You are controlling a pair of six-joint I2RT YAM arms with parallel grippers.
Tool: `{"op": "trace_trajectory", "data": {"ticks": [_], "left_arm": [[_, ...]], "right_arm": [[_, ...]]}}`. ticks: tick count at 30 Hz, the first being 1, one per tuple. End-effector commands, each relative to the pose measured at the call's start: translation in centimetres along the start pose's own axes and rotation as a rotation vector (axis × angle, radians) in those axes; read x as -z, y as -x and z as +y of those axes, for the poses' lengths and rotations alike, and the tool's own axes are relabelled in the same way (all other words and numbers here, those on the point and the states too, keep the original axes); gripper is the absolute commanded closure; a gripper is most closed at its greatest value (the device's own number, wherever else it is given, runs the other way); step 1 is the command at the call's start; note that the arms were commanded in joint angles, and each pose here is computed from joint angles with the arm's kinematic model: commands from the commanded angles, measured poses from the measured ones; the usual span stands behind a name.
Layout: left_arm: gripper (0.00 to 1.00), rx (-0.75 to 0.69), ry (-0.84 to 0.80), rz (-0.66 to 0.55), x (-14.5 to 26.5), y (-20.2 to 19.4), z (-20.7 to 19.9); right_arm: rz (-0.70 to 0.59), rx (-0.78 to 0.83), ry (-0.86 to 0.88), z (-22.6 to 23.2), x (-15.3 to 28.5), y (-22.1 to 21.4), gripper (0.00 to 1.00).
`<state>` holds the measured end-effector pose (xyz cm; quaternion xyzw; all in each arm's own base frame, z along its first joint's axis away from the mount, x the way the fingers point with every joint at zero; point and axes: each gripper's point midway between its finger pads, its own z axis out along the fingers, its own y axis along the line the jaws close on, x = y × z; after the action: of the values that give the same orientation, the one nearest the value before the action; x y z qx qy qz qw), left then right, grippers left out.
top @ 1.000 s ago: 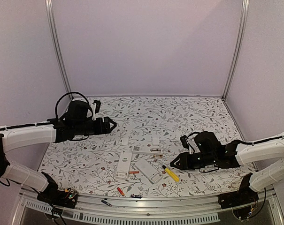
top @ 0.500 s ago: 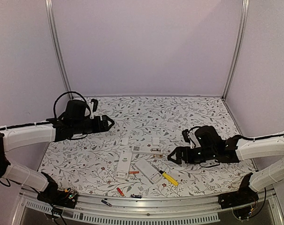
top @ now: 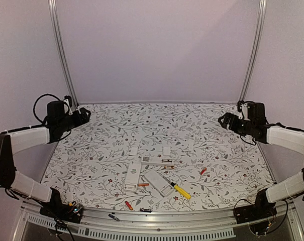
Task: Unload the batteries from the remote control
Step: Reset both arms
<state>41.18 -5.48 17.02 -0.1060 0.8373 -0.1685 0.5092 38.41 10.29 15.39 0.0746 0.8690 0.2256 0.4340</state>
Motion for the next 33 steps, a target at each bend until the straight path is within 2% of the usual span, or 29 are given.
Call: {"op": "trace_trajectory", "data": {"ticks": [1,3,7,16,19,21,23,26,33], "left_arm": [[0.03,-0.013,0.156,-0.191,2.8,3.4,6.4],[0.00,-0.023,0.300,-0.275,4.5,3.9,9.7],[0.01,-0.089,0.356,-0.325,5.7,2.6,11.4],[0.00,-0.213,0.329,-0.360,4.0,1.5,11.1],[0.00,-0.273,0.307,-0.425,4.0,2.1,9.8],[0.00,-0.313,0.285,-0.458,4.0,2.1,9.1],[0.00,-0.337,0.285,-0.451,3.2,1.5,8.9],[0.00,-0.374,0.324,-0.427,2.0,0.8,8.6],[0.00,-0.381,0.359,-0.445,2.2,0.9,8.5]], "right_arm": [[-0.139,-0.021,-0.076,-6.9,2.1,4.0,0.01],[-0.227,-0.039,-0.103,-9.4,3.7,5.4,0.01],[-0.381,-0.045,-0.189,-13.0,6.3,7.0,0.01],[-0.629,0.046,-0.349,-16.1,8.9,5.9,0.01],[-0.671,0.085,-0.358,-16.1,9.3,5.5,0.01],[-0.749,0.120,-0.341,-15.5,10.4,5.9,0.01],[-0.783,0.139,-0.307,-14.8,10.7,5.7,0.01],[-0.757,0.171,-0.271,-14.4,9.9,5.3,0.01],[-0.743,0.245,-0.267,-13.1,8.8,4.7,0.01]]}}
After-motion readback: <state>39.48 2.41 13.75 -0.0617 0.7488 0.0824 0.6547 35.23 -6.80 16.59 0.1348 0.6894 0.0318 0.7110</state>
